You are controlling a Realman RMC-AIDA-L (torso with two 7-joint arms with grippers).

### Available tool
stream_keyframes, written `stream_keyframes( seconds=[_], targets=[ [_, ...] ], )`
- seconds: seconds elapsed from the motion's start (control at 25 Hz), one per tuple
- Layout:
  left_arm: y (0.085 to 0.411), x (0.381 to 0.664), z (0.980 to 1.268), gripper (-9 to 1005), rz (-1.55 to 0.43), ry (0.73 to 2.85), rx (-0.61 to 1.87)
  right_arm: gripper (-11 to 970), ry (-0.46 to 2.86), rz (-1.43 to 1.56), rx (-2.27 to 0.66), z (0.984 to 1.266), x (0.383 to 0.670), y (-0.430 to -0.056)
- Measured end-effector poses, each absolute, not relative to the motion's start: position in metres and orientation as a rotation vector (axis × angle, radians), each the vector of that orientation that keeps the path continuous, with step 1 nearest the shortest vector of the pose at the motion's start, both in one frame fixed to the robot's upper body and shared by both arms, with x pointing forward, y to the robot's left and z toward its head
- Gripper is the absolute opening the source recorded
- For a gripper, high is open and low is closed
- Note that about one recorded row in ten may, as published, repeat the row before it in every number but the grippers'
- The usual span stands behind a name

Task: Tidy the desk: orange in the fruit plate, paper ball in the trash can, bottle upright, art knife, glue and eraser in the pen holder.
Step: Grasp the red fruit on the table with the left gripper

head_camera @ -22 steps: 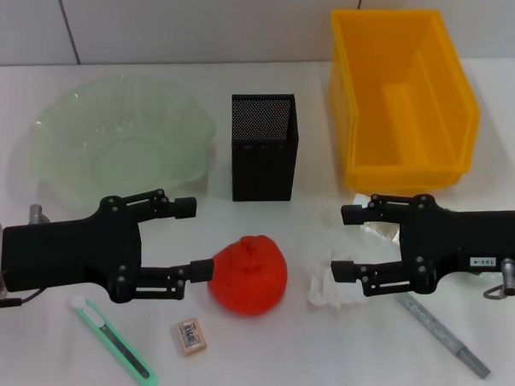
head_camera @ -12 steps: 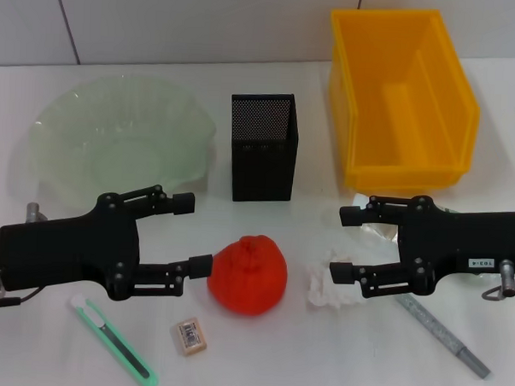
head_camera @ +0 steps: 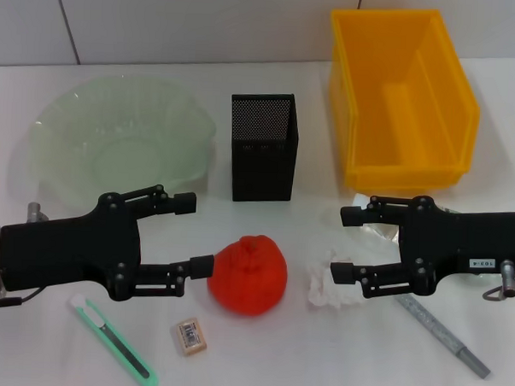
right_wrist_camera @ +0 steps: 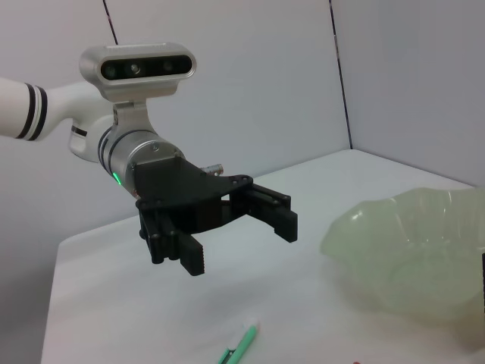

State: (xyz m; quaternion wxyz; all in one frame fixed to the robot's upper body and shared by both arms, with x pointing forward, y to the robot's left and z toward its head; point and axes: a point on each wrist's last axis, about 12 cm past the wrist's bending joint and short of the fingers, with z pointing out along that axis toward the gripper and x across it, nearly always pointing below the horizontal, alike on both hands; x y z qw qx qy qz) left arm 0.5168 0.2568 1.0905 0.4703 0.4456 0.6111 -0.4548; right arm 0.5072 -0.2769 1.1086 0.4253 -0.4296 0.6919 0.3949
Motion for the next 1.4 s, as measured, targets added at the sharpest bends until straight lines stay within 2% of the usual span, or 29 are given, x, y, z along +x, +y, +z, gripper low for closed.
stream_keyframes(
  seconds=[0.6,0.92,1.4],
  targets=[
    [0.256,0.521,1.085,852,-1.075,1.550,1.069,836,1.733,0.986,-1.071,1.107,0.505,-0.278],
    [0.250,0.530,1.072,846,-0.993,1.641,1.081,836,1.733,0.981,-1.061,1.108,0.505,-0.281],
    [0.237,0.528,1.063,838,-1.037,1.659,1.080,835,1.736,0.975,-1.058,1.108,0.503,-0.284]
  ],
)
